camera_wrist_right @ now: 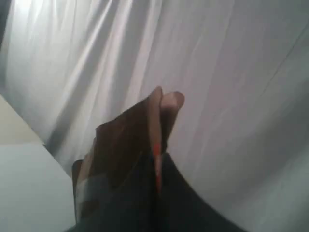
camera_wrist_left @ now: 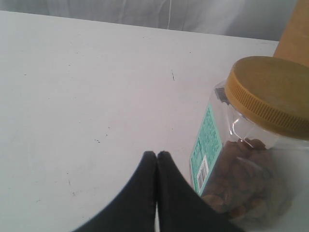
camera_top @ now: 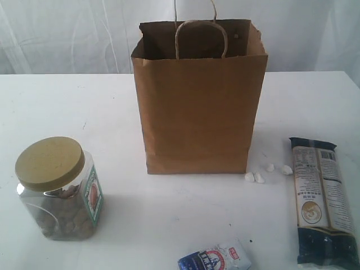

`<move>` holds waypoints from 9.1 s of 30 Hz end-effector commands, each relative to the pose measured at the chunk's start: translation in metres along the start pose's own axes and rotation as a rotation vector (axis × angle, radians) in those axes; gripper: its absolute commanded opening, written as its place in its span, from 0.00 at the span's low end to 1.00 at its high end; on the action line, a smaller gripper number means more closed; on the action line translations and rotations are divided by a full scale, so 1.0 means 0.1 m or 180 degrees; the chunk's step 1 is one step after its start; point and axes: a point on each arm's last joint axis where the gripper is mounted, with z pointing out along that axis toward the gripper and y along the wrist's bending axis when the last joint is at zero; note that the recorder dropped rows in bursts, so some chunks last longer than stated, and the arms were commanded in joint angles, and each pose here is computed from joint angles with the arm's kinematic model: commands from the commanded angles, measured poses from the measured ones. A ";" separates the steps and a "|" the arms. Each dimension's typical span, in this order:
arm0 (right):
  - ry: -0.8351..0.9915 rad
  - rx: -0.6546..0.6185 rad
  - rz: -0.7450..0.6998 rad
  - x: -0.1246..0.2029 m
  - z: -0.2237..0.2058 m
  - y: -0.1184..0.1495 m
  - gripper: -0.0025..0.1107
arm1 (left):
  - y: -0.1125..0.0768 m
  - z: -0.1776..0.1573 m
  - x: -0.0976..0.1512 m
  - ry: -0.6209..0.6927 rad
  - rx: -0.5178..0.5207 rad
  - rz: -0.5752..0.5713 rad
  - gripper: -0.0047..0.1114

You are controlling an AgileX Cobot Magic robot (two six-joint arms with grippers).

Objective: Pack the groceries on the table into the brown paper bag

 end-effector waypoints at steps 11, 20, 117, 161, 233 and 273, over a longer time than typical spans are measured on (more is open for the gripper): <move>0.0466 0.0567 -0.0293 0.45 -0.04 -0.50 0.02 | 0.00 0.00 0.01 -0.0005 0.0010 -0.0013 0.04; 0.0515 0.0600 -0.0249 0.50 -0.04 -0.55 0.02 | 0.00 0.00 0.01 -0.0005 0.0010 -0.0013 0.04; 0.2343 0.0107 -0.0802 0.93 -0.40 -0.48 0.16 | 0.00 0.00 0.01 -0.0001 0.0032 -0.0007 0.04; 0.0290 0.2522 0.0375 1.07 -2.92 0.08 0.02 | 0.00 0.00 0.01 0.0001 0.0009 0.0064 0.04; 0.1589 0.2601 0.1039 2.68 -3.24 0.56 0.02 | -0.48 0.18 -2.84 -0.0081 0.0319 0.1574 0.04; 0.1586 0.2603 0.1045 2.68 -3.24 0.56 0.02 | -0.60 1.03 -2.14 0.3093 0.1562 0.0415 0.94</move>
